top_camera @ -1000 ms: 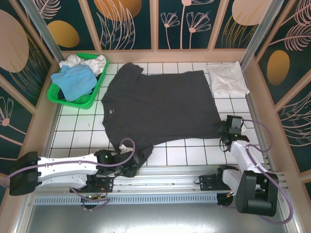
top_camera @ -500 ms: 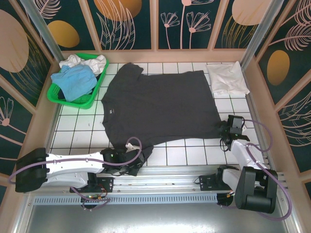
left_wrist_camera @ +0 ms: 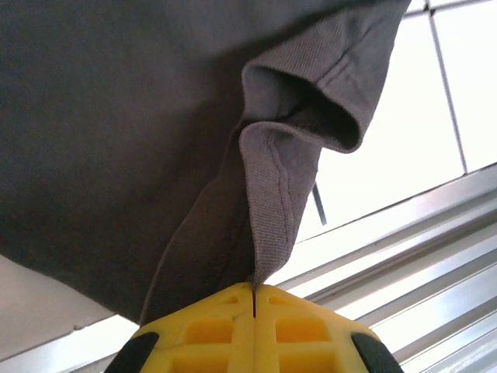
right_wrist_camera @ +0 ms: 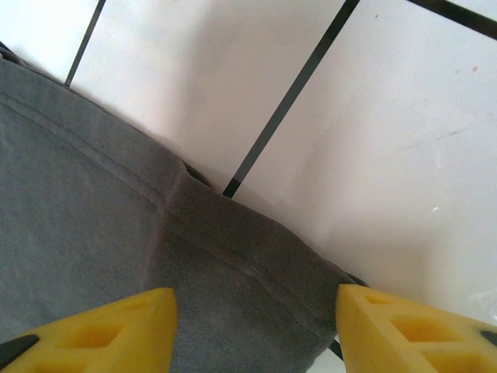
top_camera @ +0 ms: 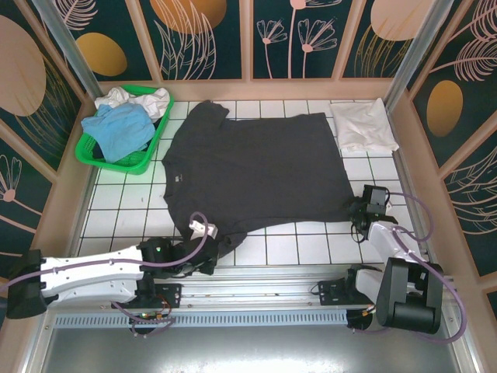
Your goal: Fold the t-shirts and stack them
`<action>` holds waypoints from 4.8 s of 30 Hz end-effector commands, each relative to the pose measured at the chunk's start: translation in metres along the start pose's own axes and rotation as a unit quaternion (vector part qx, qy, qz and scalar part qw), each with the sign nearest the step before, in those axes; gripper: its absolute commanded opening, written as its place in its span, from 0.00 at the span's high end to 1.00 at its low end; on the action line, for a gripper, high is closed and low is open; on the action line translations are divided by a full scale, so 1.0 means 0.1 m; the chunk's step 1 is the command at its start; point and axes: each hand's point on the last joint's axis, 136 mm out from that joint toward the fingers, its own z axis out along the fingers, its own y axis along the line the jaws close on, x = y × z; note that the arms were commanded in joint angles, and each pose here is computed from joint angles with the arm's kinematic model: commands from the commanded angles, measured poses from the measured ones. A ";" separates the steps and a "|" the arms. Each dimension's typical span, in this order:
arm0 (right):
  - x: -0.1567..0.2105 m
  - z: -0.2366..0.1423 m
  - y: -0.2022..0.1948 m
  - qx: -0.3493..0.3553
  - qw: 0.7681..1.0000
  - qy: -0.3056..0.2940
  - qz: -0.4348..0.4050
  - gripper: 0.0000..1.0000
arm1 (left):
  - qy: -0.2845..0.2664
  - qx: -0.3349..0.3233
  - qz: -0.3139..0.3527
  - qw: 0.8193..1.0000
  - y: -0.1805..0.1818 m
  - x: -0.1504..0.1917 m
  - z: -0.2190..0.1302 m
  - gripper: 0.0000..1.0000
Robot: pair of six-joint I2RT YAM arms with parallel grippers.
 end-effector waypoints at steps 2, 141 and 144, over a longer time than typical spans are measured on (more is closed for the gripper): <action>0.03 0.03 0.02 -0.006 1.000 0.013 -0.006 0.45 | -0.057 -0.028 0.002 0.998 0.07 -0.24 -0.15 1.00; 0.12 0.22 0.57 0.042 0.982 0.079 -0.166 0.59 | -0.051 -0.245 -0.107 0.962 1.89 -1.92 1.07 0.26; 0.04 0.31 0.54 0.061 0.982 0.067 -0.164 0.59 | -0.040 -0.249 -0.112 0.961 1.92 -1.76 1.07 0.27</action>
